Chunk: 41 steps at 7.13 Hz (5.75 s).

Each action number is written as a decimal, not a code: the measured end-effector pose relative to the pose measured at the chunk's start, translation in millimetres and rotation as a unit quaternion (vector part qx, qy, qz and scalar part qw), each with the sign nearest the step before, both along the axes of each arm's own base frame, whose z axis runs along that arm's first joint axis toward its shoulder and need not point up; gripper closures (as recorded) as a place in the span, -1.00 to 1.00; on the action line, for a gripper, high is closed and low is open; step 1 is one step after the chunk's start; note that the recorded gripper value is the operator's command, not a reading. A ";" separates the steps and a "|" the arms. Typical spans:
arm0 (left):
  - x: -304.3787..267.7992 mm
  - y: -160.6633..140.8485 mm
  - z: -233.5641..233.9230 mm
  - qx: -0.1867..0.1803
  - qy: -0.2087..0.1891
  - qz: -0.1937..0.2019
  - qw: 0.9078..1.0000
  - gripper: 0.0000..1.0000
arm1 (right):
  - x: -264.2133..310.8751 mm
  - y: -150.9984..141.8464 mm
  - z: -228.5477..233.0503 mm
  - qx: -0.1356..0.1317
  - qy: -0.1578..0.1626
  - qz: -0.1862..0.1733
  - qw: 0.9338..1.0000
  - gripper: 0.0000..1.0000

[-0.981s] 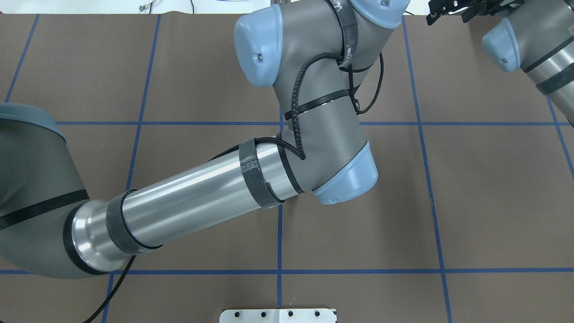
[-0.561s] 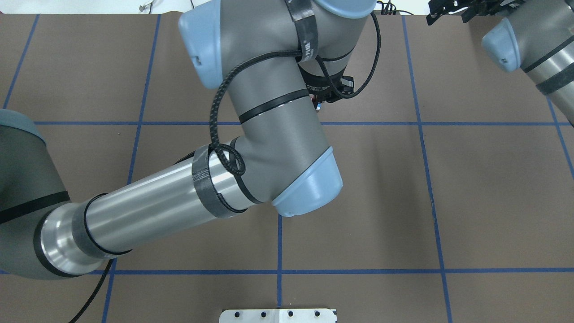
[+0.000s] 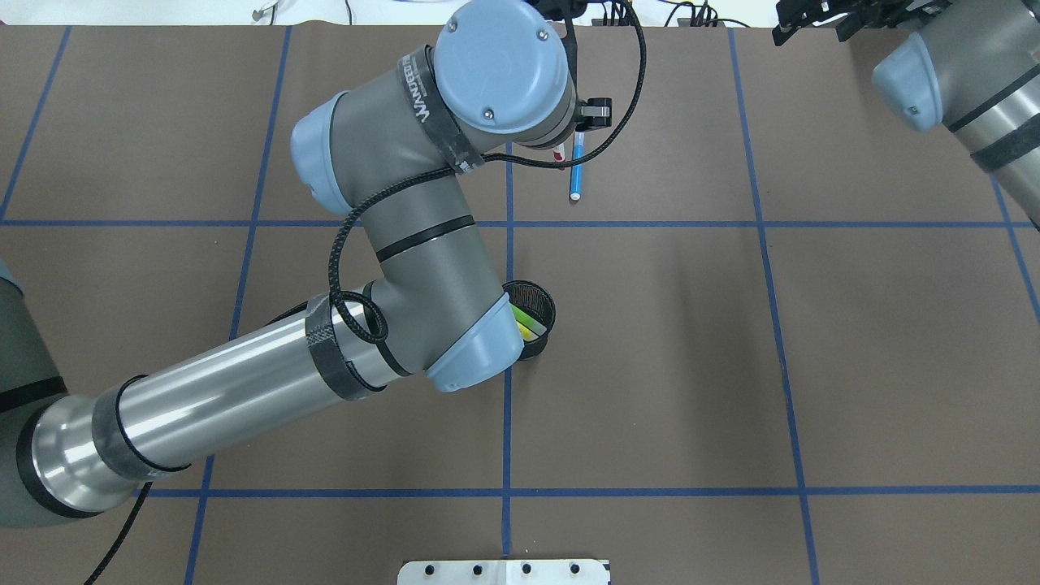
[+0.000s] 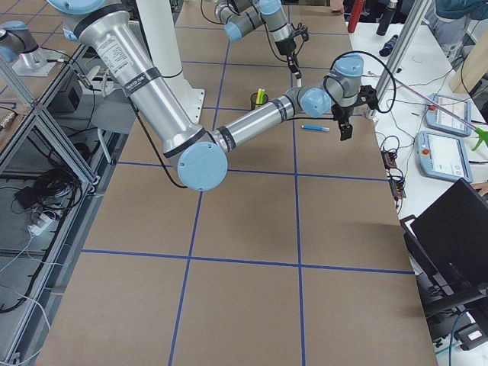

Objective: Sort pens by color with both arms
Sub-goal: 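Lift the red-capped marker and carry it beside the blue marker, then lower the red-capped marker and open the left gripper beside the blue marker, then withdraw the left arm while the right arm moves toward the pen cup, then lower the right gripper into the cup toward the green marker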

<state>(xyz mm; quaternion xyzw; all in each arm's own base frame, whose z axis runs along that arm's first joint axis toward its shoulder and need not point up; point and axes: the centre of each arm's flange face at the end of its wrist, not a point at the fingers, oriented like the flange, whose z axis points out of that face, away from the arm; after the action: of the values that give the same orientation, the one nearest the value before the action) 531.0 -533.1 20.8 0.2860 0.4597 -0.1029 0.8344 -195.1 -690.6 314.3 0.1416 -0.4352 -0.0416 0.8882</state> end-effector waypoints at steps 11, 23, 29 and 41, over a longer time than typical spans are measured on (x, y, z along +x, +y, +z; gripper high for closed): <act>101.2 -97.6 102.3 0.059 -0.055 -0.119 0.990 0.18 | -6.9 -1.7 -2.3 0.005 0.010 0.005 1.000 -1.00; 65.4 -38.4 16.2 0.008 -0.062 -0.001 0.998 -1.00 | -7.6 -1.3 -9.9 0.003 0.007 0.004 1.000 -1.00; -63.0 4.0 27.1 -0.101 -0.143 0.161 0.971 -1.00 | -31.4 36.5 -117.0 -0.021 0.012 -0.003 1.000 -0.98; -338.8 -40.7 201.0 0.012 -0.191 0.265 0.945 -1.00 | -319.8 159.7 -249.3 -0.278 0.128 0.015 0.952 -0.96</act>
<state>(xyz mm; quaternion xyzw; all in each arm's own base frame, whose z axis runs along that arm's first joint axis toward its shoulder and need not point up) 192.2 -573.8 221.8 0.1780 0.3524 0.1836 0.9002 -514.9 -530.9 65.0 -0.1113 -0.3100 0.0769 0.9411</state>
